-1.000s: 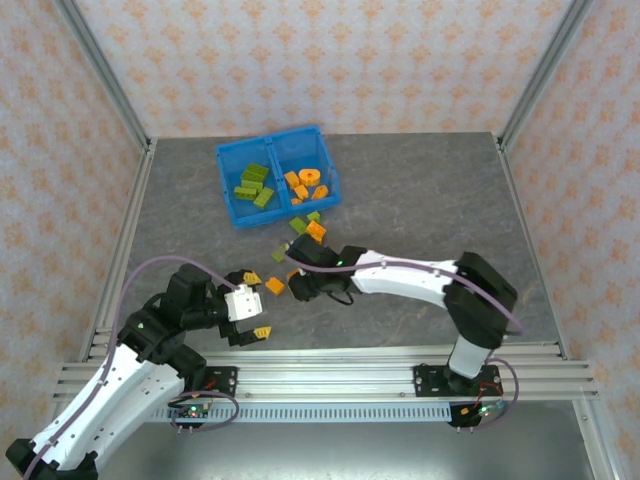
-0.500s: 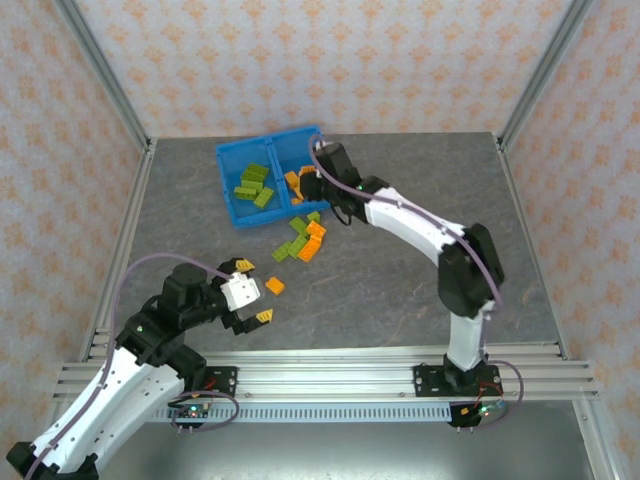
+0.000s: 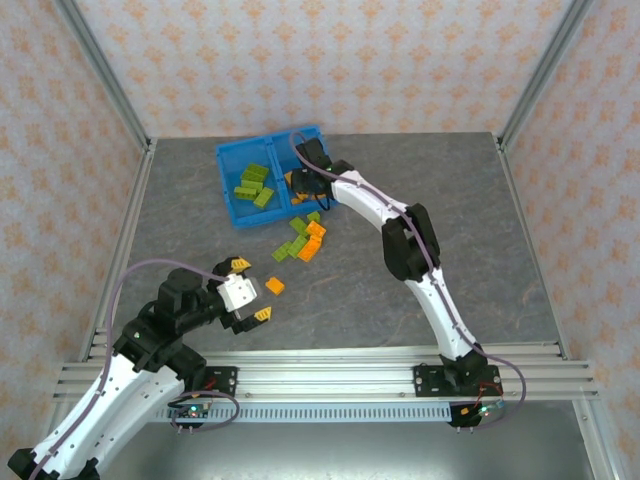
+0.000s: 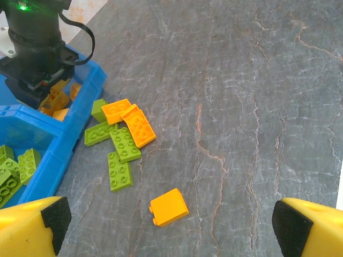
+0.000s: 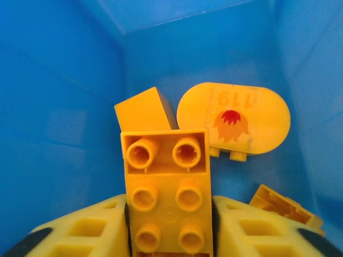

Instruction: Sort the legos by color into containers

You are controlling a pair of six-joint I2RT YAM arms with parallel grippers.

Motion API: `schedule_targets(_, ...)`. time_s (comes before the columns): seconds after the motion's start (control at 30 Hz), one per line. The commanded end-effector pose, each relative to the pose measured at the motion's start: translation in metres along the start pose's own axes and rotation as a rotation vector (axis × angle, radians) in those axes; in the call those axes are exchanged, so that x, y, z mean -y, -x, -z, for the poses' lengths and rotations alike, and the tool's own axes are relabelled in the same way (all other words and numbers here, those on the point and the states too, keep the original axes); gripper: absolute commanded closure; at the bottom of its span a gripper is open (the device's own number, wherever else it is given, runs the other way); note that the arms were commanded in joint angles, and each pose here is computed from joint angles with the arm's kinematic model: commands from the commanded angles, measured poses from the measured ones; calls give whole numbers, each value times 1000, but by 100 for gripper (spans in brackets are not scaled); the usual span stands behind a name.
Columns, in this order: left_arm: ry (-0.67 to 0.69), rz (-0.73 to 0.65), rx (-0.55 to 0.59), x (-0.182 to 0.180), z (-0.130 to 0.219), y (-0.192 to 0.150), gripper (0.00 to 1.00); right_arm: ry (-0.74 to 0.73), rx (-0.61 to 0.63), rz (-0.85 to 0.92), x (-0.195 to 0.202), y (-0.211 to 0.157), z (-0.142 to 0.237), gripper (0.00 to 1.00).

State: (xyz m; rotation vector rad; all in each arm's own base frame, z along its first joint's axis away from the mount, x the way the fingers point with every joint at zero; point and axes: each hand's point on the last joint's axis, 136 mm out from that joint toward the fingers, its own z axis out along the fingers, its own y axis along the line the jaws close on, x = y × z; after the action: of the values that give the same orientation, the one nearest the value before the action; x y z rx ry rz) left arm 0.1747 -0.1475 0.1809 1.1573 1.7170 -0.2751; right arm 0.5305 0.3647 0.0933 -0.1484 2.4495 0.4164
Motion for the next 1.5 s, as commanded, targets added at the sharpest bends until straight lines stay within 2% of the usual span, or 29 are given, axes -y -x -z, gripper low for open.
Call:
schedule_targets(0.0,40,-8,23,-7,2,4,0,-10,32,-12,-3,24,27,53)
schedule_targets(0.17,44,-9,24,-7,3,4,0,31,75,5,-12,42,71,53)
schedule_targets(0.3,34,-23,5,-5,4,0,0,82,72,-2,-16,31,117,56)
schedule_targets(0.37,10,-60,-9,1,4,-4,0,129,71,17,-23,10,140,55)
schedule_targets(0.47,-28,-142,-24,10,3,-14,0,173,37,44,-28,-41,166,54)
schedule_targets(0.57,-19,-173,-46,9,1,-21,0,204,-68,-9,-37,-103,175,53)
schedule_targets(0.63,12,-179,-85,4,1,-29,0,252,-151,-24,-59,-143,176,53)
schedule_targets(0.73,60,-177,-136,-5,5,-37,0,293,-243,57,-87,-189,172,48)
schedule_targets(0.83,31,-163,-176,0,5,-46,0,291,-297,136,-98,-215,157,46)
schedule_targets(0.97,50,-145,-312,-4,12,-68,0,296,-352,242,-116,-239,137,43)
schedule_targets(1.03,89,-132,-336,-9,16,-73,0,292,-372,287,-122,-252,127,40)
schedule_targets(1.27,71,-126,-294,-5,13,-69,0,208,-383,402,-111,-270,97,35)
schedule_targets(1.4,85,-130,-284,-8,12,-66,0,137,-413,473,-100,-283,85,38)
schedule_targets(1.47,91,-127,-283,-9,13,-66,0,99,-413,491,-94,-285,80,43)
